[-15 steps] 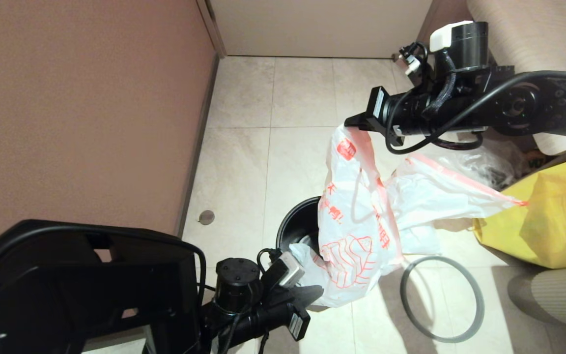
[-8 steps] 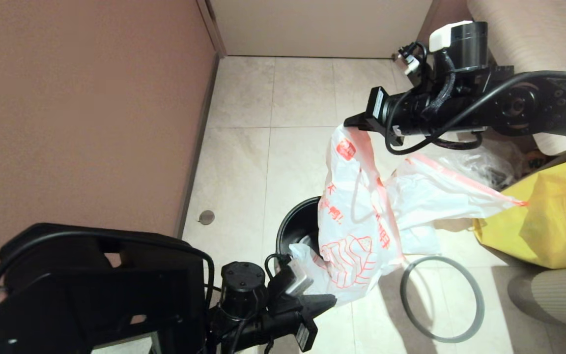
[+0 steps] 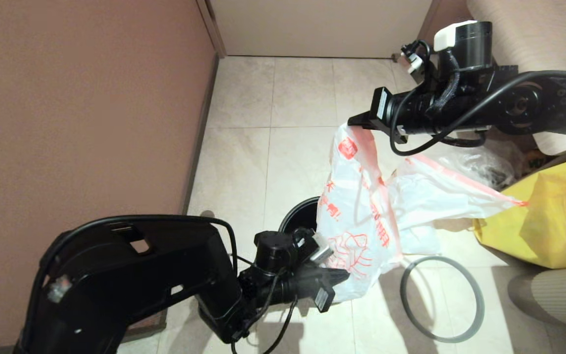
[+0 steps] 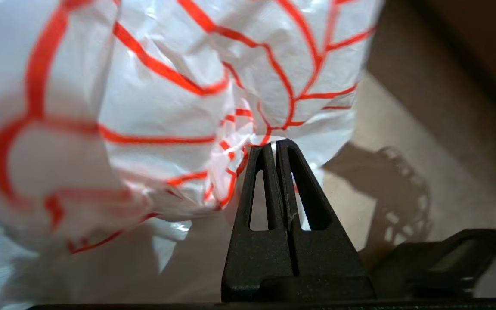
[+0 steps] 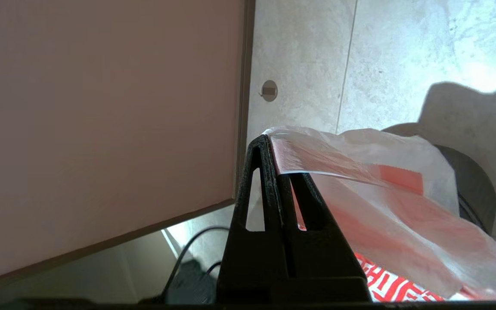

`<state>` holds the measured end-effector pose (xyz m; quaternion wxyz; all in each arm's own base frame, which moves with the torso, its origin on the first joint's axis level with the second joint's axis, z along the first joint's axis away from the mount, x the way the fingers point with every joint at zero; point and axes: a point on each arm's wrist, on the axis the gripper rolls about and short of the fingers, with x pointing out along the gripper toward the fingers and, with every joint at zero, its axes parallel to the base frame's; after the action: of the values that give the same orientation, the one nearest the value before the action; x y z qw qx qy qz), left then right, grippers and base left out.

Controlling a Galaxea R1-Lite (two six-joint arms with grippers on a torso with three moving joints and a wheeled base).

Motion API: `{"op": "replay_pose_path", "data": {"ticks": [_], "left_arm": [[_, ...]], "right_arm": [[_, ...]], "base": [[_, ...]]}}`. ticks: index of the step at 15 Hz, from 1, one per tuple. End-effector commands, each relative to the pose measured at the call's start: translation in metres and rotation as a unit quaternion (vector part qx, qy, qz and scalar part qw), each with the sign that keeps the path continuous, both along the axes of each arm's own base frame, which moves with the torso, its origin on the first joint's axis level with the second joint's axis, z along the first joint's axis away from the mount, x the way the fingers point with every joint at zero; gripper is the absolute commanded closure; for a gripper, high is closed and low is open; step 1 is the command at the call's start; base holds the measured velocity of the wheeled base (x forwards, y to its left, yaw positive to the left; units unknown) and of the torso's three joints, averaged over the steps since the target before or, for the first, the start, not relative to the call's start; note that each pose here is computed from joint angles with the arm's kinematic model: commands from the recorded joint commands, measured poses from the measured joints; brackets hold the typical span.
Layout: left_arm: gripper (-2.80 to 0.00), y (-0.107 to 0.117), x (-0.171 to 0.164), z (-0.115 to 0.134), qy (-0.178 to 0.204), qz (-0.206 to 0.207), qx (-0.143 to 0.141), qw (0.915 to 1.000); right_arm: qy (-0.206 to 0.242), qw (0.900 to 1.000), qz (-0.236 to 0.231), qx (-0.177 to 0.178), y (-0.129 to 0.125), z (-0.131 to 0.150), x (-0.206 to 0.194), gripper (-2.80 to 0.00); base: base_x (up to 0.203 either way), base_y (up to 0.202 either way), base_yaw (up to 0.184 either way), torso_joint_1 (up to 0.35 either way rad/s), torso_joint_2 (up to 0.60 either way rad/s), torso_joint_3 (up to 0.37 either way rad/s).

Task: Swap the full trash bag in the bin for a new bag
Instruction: Put the new garbage bag on the trash can

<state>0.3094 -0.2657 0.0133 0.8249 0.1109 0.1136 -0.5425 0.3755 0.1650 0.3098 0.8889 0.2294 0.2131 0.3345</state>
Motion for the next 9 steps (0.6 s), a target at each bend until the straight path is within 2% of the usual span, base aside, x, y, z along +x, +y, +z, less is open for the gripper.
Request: {"op": "replay_pose_path", "data": {"ticks": [1, 3, 6, 9], "left_arm": [[0.0, 0.0, 0.017, -0.009, 0.036, 0.016, 0.061, 0.9974], [0.0, -0.006, 0.038, -0.004, 0.031, 0.06, 0.126, 0.9898], [0.0, -0.025, 0.068, -0.003, -0.003, 0.12, 0.16, 0.9797], [0.0, -0.043, 0.09, -0.028, -0.02, 0.176, 0.196, 0.9646]], "right_arm": [[0.002, 1.0, 0.004, 0.001, 0.0, 0.0, 0.0, 0.0], [0.002, 1.0, 0.005, 0.001, 0.001, 0.0, 0.0, 0.0], [0.003, 1.0, 0.008, 0.001, 0.002, -0.001, -0.001, 0.0], [0.004, 1.0, 0.009, -0.001, 0.002, -0.002, 0.0, 0.0]], "base": [[0.0, 0.0, 0.0, 0.0, 0.0, 0.0], [0.0, 0.0, 0.0, 0.0, 0.0, 0.0], [0.0, 0.0, 0.0, 0.0, 0.0, 0.0], [0.0, 0.0, 0.0, 0.0, 0.0, 0.0]]}}
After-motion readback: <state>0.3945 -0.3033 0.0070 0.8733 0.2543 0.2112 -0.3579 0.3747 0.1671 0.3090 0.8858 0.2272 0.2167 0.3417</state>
